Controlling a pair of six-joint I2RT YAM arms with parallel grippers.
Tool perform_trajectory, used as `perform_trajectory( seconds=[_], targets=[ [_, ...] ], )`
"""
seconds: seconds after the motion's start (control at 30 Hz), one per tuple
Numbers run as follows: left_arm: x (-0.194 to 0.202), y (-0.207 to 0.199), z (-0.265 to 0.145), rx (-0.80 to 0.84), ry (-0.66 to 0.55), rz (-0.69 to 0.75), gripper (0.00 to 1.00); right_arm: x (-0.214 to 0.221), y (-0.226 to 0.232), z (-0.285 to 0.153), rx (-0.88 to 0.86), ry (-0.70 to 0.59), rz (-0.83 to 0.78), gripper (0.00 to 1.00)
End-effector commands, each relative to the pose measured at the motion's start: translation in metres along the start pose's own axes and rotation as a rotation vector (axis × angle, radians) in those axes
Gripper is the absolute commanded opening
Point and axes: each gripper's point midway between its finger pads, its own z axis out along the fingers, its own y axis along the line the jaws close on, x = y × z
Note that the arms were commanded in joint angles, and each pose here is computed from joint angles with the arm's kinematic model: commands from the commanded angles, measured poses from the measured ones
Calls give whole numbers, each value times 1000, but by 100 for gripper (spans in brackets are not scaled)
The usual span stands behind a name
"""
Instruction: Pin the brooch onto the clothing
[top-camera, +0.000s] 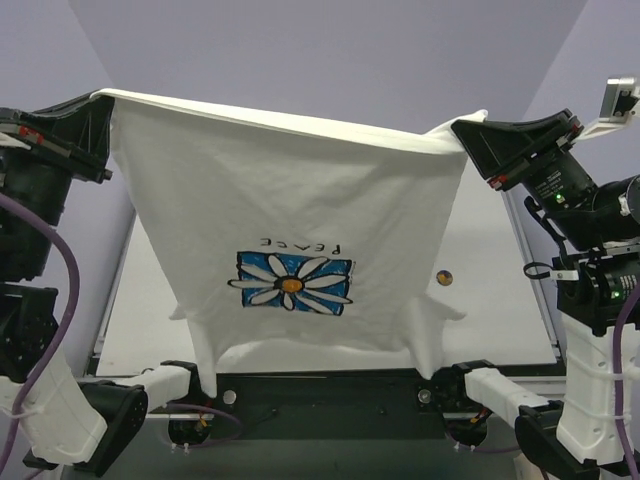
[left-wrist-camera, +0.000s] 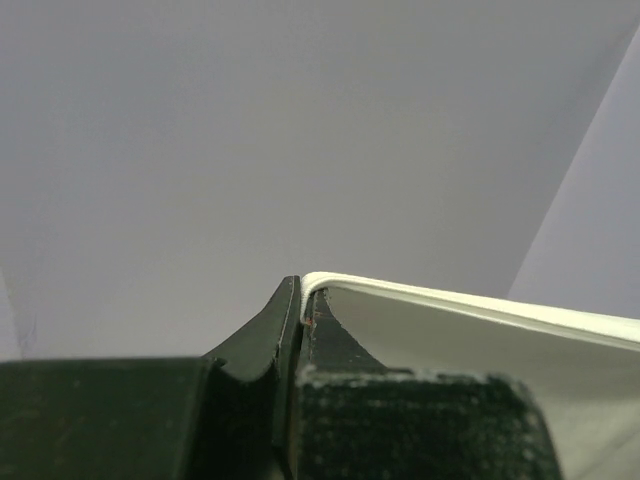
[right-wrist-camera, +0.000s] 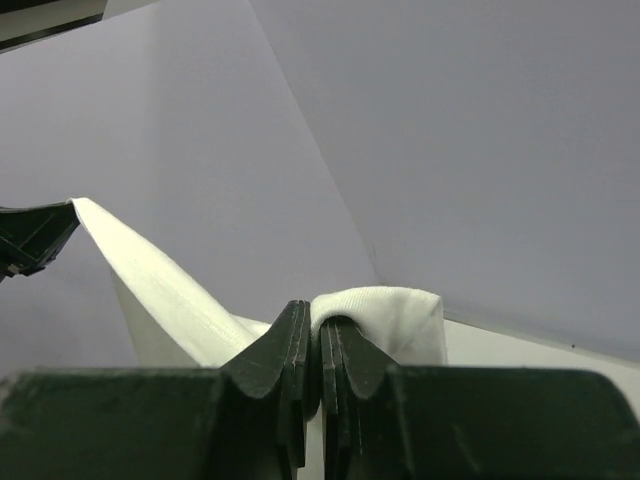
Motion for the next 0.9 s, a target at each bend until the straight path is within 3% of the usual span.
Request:
perform_trajectory(
  seconds=[0.0,0.2,0.47,0.67,0.87],
  targets=[
    [38,28,42,-92,98,25,0,-10,-6,8,5,-41,-32,0],
    [104,56,87,-140,244,19,0,19,-59,39,111,27,4,0],
    [173,103,152,-217,353,-3,0,50,-133,121,156,116,87,0],
    [166,117,190,-238,284,-42,0,12,-155,178,133,19,81,0],
    [123,114,196,-225,127,-53,0,-34,-177,181,171,-190,52,0]
  ],
)
